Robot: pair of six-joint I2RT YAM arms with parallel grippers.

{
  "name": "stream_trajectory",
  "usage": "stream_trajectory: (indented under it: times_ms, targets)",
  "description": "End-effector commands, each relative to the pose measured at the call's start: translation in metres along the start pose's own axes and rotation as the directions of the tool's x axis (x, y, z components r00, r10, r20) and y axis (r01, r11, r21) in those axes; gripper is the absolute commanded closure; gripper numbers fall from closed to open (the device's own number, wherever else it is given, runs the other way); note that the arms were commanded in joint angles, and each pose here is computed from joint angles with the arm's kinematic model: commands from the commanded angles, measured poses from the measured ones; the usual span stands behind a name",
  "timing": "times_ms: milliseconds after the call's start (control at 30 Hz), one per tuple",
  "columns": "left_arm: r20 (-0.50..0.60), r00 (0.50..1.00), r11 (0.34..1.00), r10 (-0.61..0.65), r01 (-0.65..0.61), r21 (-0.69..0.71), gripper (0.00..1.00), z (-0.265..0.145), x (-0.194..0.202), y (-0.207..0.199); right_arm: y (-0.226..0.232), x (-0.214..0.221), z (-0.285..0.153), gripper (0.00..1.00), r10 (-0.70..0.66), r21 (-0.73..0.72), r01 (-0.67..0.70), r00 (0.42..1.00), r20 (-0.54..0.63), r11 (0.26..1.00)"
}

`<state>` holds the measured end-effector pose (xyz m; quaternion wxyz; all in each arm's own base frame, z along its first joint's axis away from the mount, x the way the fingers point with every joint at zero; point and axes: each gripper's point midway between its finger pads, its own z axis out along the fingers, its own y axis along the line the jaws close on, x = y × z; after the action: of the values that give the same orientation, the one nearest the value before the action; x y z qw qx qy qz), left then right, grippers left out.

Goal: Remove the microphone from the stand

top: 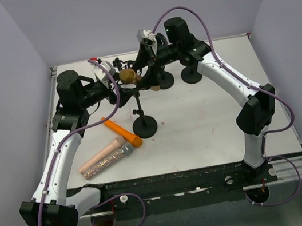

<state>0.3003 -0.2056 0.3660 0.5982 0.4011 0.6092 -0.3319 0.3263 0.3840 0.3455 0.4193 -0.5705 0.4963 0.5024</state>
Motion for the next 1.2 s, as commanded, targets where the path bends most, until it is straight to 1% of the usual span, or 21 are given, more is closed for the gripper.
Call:
stream_trajectory:
  times_ms: [0, 167, 233, 367, 467, 567, 633, 667, 700, 733, 767, 800, 833, 900, 933, 967, 1033, 1100, 1167]
  targets:
    - [-0.048, 0.998, 0.999, 0.030, -0.032, -0.025, 0.17, -0.003, 0.025, 0.001, 0.000, -0.001, 0.013, 0.12, -0.004, -0.019, 0.004, 1.000, 0.011, 1.000]
    - [-0.069, 0.997, 0.999, 0.032, -0.035, -0.042, 0.25, 0.004, 0.042, 0.010, -0.001, -0.003, 0.018, 0.19, -0.017, -0.007, 0.017, 1.000, 0.007, 1.000]
    - [-0.072, 0.997, 0.999, 0.034, -0.036, -0.032, 0.28, 0.007, 0.047, 0.012, -0.003, -0.003, 0.017, 0.22, -0.019, 0.009, 0.019, 1.000, 0.005, 1.000]
    - [-0.075, 0.997, 1.000, 0.000, -0.001, -0.002, 0.33, 0.015, 0.056, 0.010, -0.005, -0.004, 0.015, 0.27, -0.011, 0.039, 0.011, 1.000, 0.006, 0.999]
    - [-0.073, 0.997, 1.000, -0.017, 0.019, 0.024, 0.41, 0.020, 0.059, 0.008, -0.005, -0.006, 0.014, 0.32, -0.003, 0.053, 0.003, 1.000, 0.011, 0.999]
    - [-0.078, 0.997, 0.998, -0.019, 0.023, 0.050, 0.60, 0.025, 0.062, 0.004, -0.008, -0.008, 0.014, 0.39, 0.010, 0.075, -0.012, 1.000, 0.020, 0.997]
    - [-0.083, 0.996, 0.998, -0.028, 0.033, 0.059, 0.74, 0.026, 0.066, 0.002, -0.010, -0.009, 0.013, 0.46, 0.015, 0.092, -0.017, 1.000, 0.022, 0.996]
    - [-0.085, 0.996, 0.997, -0.031, 0.037, 0.064, 0.84, 0.027, 0.069, 0.001, -0.012, -0.009, 0.012, 0.54, 0.012, 0.108, -0.014, 1.000, 0.021, 0.994]
    - [-0.088, 0.996, 0.997, -0.035, 0.040, 0.061, 0.93, 0.026, 0.070, 0.001, -0.014, -0.011, 0.011, 0.63, 0.008, 0.126, -0.011, 1.000, 0.019, 0.992]
    - [-0.093, 0.995, 0.997, -0.037, 0.043, 0.064, 1.00, 0.026, 0.073, -0.001, -0.018, -0.013, 0.008, 0.77, 0.001, 0.160, -0.003, 1.000, 0.016, 0.987]
    - [-0.093, 0.995, 0.997, -0.032, 0.038, 0.061, 1.00, 0.026, 0.074, -0.001, -0.023, -0.016, 0.005, 0.90, -0.007, 0.196, 0.005, 1.000, 0.013, 0.981]
    - [-0.098, 0.995, 0.997, -0.035, 0.041, 0.060, 1.00, 0.025, 0.076, -0.001, -0.031, -0.020, 0.000, 1.00, -0.014, 0.246, 0.011, 1.000, 0.011, 0.969]
    - [-0.102, 0.994, 0.997, -0.035, 0.041, 0.060, 1.00, 0.024, 0.079, -0.002, -0.040, -0.027, -0.008, 1.00, -0.011, 0.298, 0.004, 1.000, 0.021, 0.954]
    - [-0.109, 0.993, 0.997, -0.038, 0.045, 0.058, 1.00, 0.024, 0.083, -0.003, -0.062, -0.046, -0.034, 0.99, 0.001, 0.397, -0.033, 0.997, 0.081, 0.917]
    - [-0.109, 0.993, 0.997, -0.037, 0.043, 0.058, 1.00, 0.023, 0.083, -0.003, -0.074, -0.058, -0.049, 1.00, 0.006, 0.431, -0.063, 0.991, 0.132, 0.900]
    - [-0.111, 0.993, 0.997, -0.042, 0.049, 0.059, 1.00, 0.023, 0.085, -0.004, -0.086, -0.071, -0.069, 0.99, 0.036, 0.460, -0.127, 0.979, 0.201, 0.879]
    - [-0.113, 0.992, 0.997, -0.049, 0.055, 0.057, 1.00, 0.022, 0.086, -0.005, -0.104, -0.093, -0.104, 1.00, 0.030, 0.505, -0.182, 0.956, 0.293, 0.844]
    - [-0.112, 0.992, 0.997, -0.051, 0.057, 0.052, 1.00, 0.023, 0.086, -0.003, -0.109, -0.111, -0.124, 0.99, -0.020, 0.531, -0.165, 0.945, 0.326, 0.831]
    - [-0.107, 0.992, 0.997, -0.060, 0.066, 0.050, 1.00, 0.023, 0.083, -0.003, -0.101, -0.116, -0.125, 0.99, -0.060, 0.521, -0.111, 0.952, 0.301, 0.846]
